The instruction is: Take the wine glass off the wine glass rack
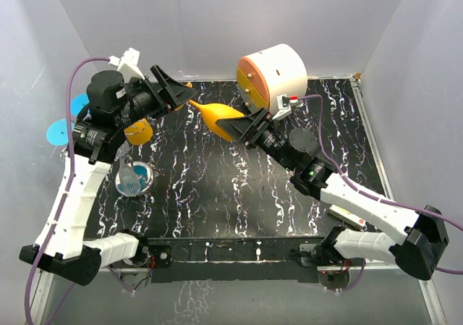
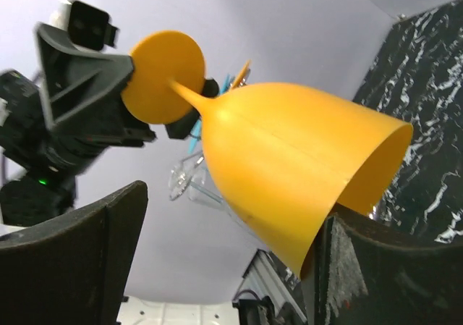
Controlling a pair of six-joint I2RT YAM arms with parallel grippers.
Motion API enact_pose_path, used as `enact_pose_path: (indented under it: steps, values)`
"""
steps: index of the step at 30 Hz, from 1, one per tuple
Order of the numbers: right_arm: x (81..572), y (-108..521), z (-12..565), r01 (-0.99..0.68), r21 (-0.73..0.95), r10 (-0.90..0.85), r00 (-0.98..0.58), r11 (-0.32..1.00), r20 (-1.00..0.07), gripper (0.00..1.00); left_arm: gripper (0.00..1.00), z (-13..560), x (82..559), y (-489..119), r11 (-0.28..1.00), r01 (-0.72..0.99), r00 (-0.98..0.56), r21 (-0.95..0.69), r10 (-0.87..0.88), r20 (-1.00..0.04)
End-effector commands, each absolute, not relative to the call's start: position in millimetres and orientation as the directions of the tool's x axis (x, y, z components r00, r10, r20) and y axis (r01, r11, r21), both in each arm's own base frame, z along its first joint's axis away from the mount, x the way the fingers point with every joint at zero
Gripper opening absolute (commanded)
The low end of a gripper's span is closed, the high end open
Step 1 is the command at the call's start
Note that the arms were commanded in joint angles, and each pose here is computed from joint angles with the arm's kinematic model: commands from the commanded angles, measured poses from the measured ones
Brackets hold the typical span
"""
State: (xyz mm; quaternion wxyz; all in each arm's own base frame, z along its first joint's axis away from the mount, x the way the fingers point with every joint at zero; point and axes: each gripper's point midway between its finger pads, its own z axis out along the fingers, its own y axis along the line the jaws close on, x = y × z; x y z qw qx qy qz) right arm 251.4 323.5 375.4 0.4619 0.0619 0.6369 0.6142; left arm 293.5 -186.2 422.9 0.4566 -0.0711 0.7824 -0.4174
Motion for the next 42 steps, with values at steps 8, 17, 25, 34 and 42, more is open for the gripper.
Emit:
enact_pose_path:
  steps: [8,17,25,34,42]
  values:
    - [208,290,446,-0.613,0.789,0.737,-0.556,-0.050,-0.385,0.32,0.62,436,262,-212,0.386,0.354,-0.648,-0.852,-0.555,-0.521]
    - [207,268,427,-0.510,0.860,0.766,-0.558,-0.013,-0.320,0.00,0.99,416,264,-208,0.417,0.311,-0.653,-0.854,-0.559,-0.511]
    - [247,194,290,-0.131,0.793,0.728,-0.333,0.594,-0.600,0.00,0.99,399,267,-154,0.706,0.158,-0.529,-0.691,-0.530,-0.663]
    - [239,110,276,0.071,0.347,0.352,-0.290,0.935,-0.890,0.00,0.99,403,255,-137,0.764,0.175,-0.471,-0.621,-0.489,-0.734]
    - [256,104,316,0.135,0.102,0.143,-0.346,0.986,-0.927,0.00,0.99,415,251,-130,0.806,0.218,-0.430,-0.550,-0.427,-0.796]
